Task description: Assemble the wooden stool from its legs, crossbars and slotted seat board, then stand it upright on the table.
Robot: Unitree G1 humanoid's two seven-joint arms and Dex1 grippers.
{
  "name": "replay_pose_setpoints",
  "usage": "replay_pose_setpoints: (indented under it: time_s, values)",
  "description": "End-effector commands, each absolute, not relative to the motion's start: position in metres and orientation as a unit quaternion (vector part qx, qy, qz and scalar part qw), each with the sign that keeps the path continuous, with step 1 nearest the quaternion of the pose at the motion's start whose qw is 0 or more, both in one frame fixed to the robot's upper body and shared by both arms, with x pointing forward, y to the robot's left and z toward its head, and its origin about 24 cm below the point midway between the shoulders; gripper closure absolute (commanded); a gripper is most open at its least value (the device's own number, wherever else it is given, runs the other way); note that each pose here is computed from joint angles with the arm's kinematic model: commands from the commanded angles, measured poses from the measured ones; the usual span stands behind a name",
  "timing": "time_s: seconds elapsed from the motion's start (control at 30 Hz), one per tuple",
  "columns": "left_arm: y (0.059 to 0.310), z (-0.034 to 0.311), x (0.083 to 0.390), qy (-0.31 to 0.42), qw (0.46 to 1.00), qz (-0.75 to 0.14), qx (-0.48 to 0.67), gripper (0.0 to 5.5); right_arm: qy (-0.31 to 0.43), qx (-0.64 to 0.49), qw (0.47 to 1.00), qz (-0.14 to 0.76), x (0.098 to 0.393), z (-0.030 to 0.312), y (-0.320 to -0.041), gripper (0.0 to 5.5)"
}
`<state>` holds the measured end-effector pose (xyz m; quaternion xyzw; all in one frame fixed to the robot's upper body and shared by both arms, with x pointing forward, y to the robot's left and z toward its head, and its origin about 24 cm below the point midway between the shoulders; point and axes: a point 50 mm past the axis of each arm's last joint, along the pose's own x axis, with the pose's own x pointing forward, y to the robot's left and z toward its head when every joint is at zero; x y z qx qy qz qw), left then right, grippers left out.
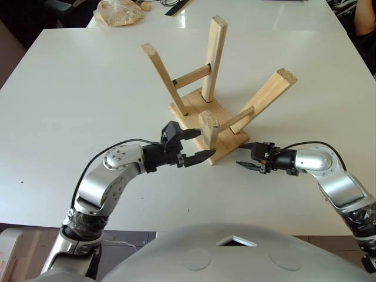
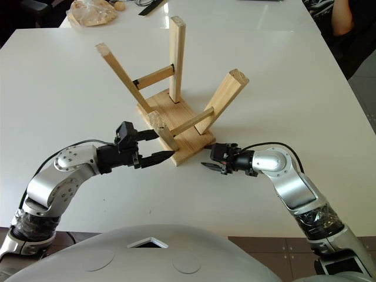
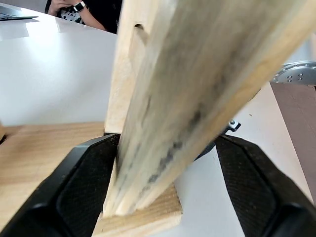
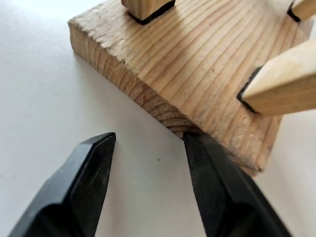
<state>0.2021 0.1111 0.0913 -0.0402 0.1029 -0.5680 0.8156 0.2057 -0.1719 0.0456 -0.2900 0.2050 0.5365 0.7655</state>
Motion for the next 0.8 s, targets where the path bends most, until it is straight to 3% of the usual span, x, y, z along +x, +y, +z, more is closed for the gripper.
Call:
replay_pose_setpoints:
  time_s: [0.03, 0.2, 0.4, 0.6, 0.8]
  values:
    - [0.083, 0.099, 0.215, 0.077, 0.81, -0.579, -0.054, 1.96, 0.235, -0.312, 0.766, 0.51, 0.217, 0.031, -0.18, 2.96]
    - [0.087, 0.084, 0.211, 0.106, 0.813, -0.573, -0.016, 1.96, 0.236, -0.34, 0.776, 0.475, 0.238, 0.027, -0.193, 2.96]
    - [0.137, 0.058, 0.199, 0.187, 0.836, -0.514, 0.043, 1.96, 0.232, -0.345, 0.793, 0.446, 0.253, 0.028, -0.204, 2.96]
    - [0.202, 0.047, 0.169, 0.248, 0.847, -0.466, 0.068, 1.96, 0.248, -0.334, 0.798, 0.436, 0.233, 0.021, -0.215, 2.96]
    - [0.261, 0.034, 0.225, 0.193, 0.937, -0.257, 0.137, 1.96, 0.257, -0.331, 0.788, 0.45, 0.21, 0.014, -0.209, 2.96]
